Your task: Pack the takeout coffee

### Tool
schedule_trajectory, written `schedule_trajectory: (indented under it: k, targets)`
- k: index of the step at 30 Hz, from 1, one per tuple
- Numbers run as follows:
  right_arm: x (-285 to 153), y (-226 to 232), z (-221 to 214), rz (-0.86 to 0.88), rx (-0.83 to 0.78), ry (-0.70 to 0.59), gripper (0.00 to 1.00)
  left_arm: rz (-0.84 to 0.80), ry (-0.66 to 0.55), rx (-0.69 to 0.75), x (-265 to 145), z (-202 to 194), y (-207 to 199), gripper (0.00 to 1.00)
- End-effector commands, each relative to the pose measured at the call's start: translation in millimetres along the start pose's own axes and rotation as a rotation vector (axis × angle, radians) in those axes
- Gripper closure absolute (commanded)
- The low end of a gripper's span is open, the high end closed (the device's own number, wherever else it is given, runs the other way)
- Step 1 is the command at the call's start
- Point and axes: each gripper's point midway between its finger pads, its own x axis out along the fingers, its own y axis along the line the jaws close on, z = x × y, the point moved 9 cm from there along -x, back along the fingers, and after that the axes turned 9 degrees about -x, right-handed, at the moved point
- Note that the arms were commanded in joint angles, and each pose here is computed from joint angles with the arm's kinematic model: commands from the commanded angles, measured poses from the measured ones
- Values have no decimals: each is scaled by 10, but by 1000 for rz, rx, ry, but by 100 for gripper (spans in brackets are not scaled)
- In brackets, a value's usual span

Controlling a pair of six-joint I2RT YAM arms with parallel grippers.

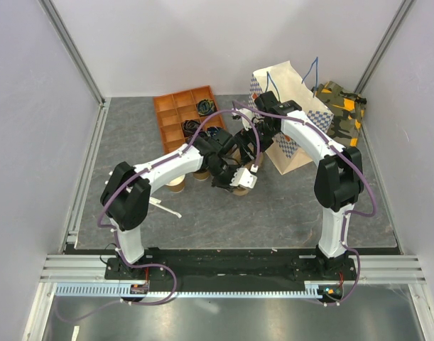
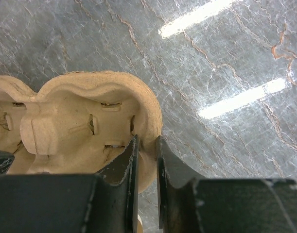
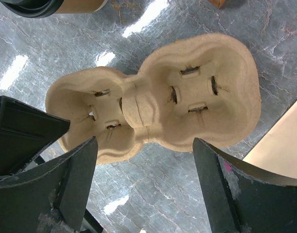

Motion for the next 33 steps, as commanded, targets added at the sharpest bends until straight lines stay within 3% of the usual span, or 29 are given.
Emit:
schedule_trajectory:
  k: [1, 16, 33]
  targets:
    - [-174, 13, 128, -16, -36, -62, 12, 34, -71, -9, -225, 182, 27, 93]
    - [-138, 7, 116, -13, -30, -53, 12, -41, -49, -110, -8, 38, 44, 83]
    - [-141, -3, 123, -21, -28, -50, 12, -52, -41, -115, 37, 3, 29, 71]
